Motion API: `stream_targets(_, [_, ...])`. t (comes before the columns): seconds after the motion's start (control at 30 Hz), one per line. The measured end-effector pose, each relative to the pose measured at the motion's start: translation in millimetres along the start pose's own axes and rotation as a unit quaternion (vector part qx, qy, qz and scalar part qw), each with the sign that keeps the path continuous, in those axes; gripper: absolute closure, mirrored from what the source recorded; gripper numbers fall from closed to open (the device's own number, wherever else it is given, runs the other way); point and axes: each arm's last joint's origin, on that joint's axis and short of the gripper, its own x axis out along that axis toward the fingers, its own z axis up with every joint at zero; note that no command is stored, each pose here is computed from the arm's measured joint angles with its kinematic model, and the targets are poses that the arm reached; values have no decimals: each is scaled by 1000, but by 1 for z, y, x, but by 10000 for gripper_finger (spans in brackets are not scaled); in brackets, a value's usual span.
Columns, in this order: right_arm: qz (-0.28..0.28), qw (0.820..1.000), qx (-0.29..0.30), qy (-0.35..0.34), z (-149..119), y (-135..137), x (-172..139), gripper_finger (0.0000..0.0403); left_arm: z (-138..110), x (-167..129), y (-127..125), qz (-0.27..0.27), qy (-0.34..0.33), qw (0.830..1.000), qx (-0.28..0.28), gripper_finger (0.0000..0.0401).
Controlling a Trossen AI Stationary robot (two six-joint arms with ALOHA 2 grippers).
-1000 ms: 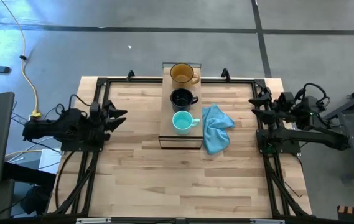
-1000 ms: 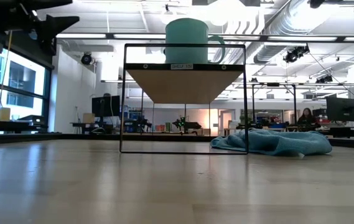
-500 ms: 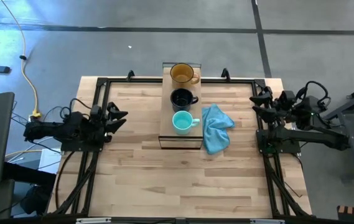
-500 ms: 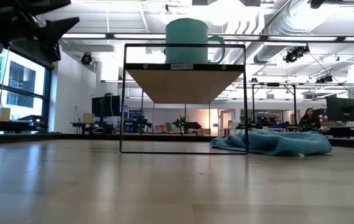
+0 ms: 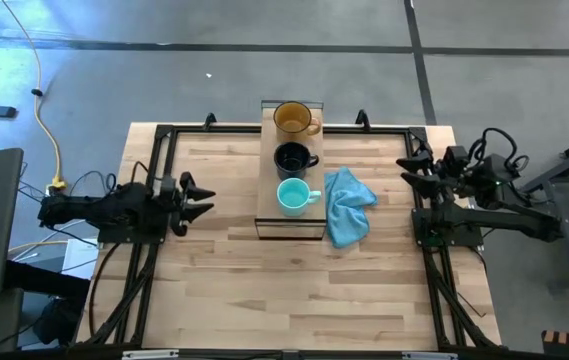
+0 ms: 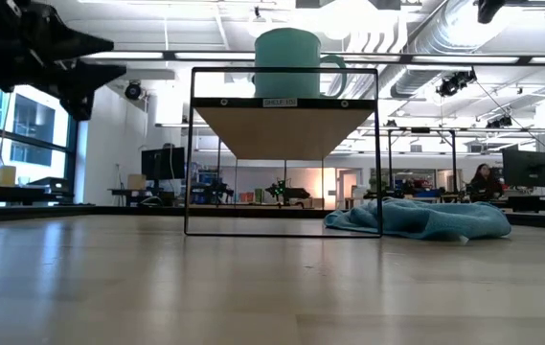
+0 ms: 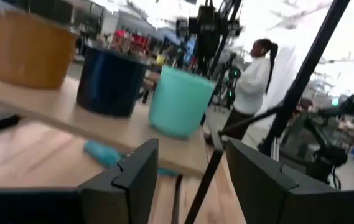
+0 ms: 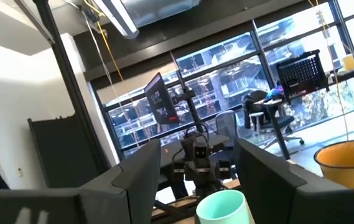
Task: Stack small to large cups/mugs on shelf
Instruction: Return to Home Position
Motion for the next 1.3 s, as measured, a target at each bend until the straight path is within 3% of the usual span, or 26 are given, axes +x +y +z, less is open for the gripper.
stream_targets(0.17, [0,1000,17,3,-1,0,0,208,-7,0,2,6,39,999,-4,222])
stream_targets(0.7, [-26,997,37,67,-13,-5,-1,208,-12,1,1,-24,71,997,9,222])
stream_targets(1.03, [-27,996,-5,80,-15,-6,-1,208,-17,4,2,-13,102,995,-12,222])
stream_targets(1.17, [-29,996,1,82,-16,-6,-1,208,-13,3,-4,-112,95,988,51,222])
stream_targets(1.3, [-34,995,53,82,-16,-6,-2,208,-11,-1,-11,-226,90,965,98,222])
